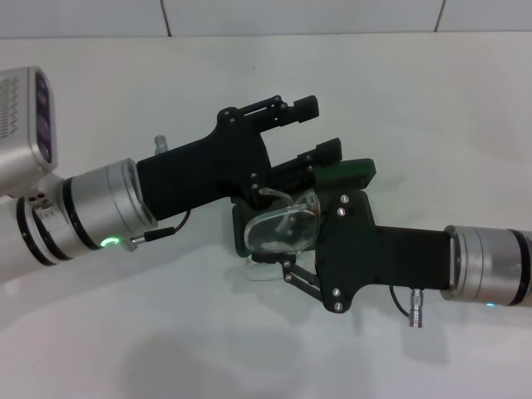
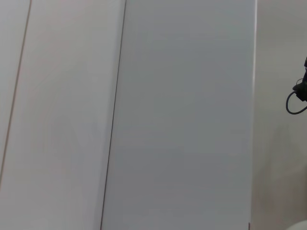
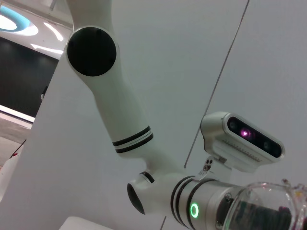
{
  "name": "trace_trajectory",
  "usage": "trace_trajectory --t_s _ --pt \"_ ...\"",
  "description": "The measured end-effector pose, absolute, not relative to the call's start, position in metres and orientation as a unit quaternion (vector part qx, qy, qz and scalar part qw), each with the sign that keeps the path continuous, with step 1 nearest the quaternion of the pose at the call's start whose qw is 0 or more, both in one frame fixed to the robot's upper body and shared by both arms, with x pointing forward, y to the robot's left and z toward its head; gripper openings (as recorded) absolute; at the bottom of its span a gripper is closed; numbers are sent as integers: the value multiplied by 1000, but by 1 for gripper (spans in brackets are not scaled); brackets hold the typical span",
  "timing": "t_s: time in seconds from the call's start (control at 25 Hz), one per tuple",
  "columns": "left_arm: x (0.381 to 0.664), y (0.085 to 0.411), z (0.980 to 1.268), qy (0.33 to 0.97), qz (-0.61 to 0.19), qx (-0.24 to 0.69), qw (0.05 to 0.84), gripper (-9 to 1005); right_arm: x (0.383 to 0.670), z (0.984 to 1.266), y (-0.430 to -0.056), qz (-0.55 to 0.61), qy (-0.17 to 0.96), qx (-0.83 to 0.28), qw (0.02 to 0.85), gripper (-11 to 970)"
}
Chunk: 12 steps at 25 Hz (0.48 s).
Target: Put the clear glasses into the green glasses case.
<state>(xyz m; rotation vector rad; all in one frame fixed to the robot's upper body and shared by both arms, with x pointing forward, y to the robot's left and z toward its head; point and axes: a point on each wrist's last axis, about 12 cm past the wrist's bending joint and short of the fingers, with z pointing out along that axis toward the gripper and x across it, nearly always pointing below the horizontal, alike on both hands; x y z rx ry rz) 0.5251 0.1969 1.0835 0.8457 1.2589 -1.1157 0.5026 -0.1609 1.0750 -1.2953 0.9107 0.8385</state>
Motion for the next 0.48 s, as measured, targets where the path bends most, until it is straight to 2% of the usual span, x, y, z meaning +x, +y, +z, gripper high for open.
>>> trace_trajectory --t_s 0.36,0.48 --pt "527 197 1084 541 -472 368 591 605 503 1076 -160 367 395 -565 625 147" --pt "531 205 1083 548 -446 349 616 605 503 1077 -161 369 391 -566 625 150"
